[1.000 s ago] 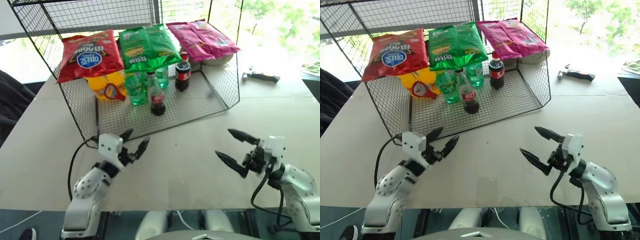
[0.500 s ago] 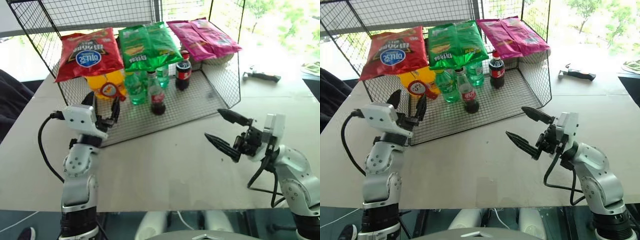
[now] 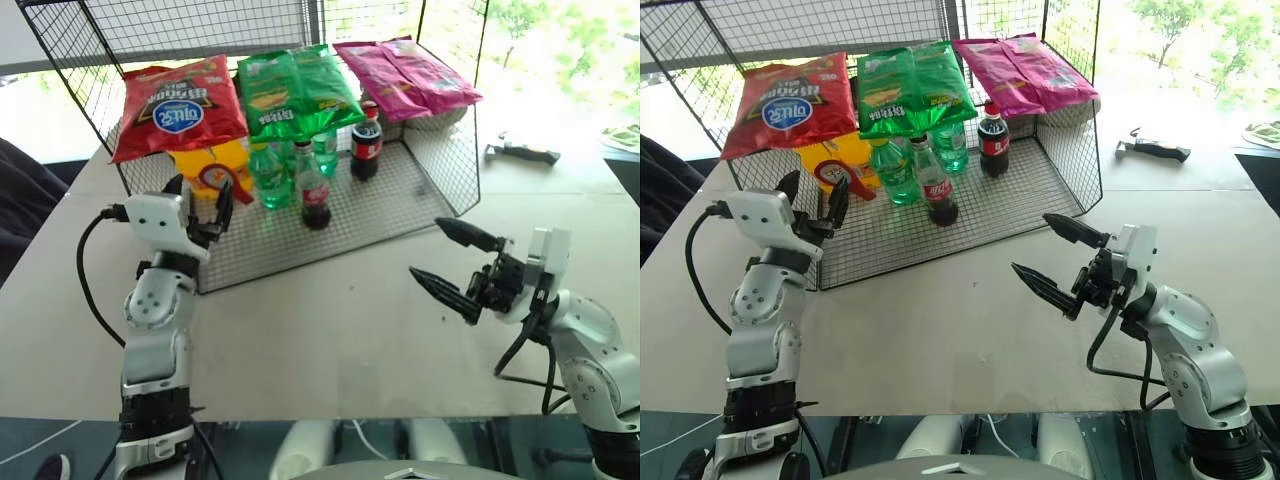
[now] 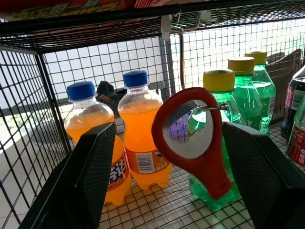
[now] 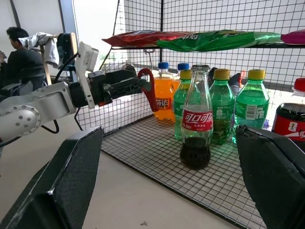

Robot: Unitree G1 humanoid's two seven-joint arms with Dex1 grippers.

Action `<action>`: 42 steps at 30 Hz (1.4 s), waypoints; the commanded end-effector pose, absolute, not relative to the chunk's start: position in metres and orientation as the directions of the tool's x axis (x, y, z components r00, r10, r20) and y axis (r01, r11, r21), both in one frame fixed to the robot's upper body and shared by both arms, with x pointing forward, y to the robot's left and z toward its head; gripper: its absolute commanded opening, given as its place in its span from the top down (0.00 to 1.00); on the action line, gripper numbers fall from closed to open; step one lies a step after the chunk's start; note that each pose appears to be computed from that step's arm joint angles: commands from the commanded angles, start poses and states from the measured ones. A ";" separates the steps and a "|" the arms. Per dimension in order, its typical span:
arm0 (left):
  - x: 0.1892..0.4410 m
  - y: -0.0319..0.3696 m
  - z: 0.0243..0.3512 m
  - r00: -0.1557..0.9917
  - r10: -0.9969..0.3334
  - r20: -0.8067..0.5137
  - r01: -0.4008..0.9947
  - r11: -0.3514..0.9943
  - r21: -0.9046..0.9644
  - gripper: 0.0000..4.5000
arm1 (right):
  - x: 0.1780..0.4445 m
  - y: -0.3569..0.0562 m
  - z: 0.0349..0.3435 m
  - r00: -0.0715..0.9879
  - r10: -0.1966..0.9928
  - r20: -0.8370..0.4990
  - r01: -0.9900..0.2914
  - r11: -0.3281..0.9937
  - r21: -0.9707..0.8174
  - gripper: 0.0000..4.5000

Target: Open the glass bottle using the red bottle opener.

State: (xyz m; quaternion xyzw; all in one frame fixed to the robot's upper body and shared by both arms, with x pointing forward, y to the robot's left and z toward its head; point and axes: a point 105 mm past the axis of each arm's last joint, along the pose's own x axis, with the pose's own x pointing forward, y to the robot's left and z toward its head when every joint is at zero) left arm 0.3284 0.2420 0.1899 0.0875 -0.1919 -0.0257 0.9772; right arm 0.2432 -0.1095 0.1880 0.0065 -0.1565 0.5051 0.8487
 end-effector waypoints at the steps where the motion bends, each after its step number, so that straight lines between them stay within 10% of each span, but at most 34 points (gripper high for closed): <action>1: 0.327 0.241 0.202 0.906 -0.103 0.411 0.022 0.980 0.197 0.19 | 0.240 -0.111 0.195 0.440 0.847 0.297 -0.846 0.502 -0.178 0.01; 6: 0.327 0.241 0.203 0.903 -0.108 0.416 0.030 0.981 0.191 0.19 | 0.240 -0.111 0.194 0.445 0.846 0.294 -0.845 0.505 -0.177 0.01; 12: 0.325 0.244 0.203 0.905 -0.091 0.416 0.012 0.982 0.187 0.64 | 0.240 -0.112 0.193 0.446 0.847 0.290 -0.846 0.504 -0.174 0.00; 23: 0.321 0.242 0.199 0.904 -0.097 0.417 0.049 0.991 0.124 0.64 | 0.241 -0.111 0.191 0.443 0.852 0.281 -0.849 0.499 -0.176 0.00; 31: 0.322 0.244 0.201 0.902 -0.084 0.424 0.032 0.991 0.129 0.02 | 0.242 -0.111 0.190 0.447 0.850 0.278 -0.847 0.502 -0.176 0.00; 42: 0.339 0.240 0.205 0.904 -0.123 0.409 0.077 0.989 0.126 0.02 | 0.241 -0.111 0.189 0.453 0.846 0.281 -0.842 0.510 -0.177 0.00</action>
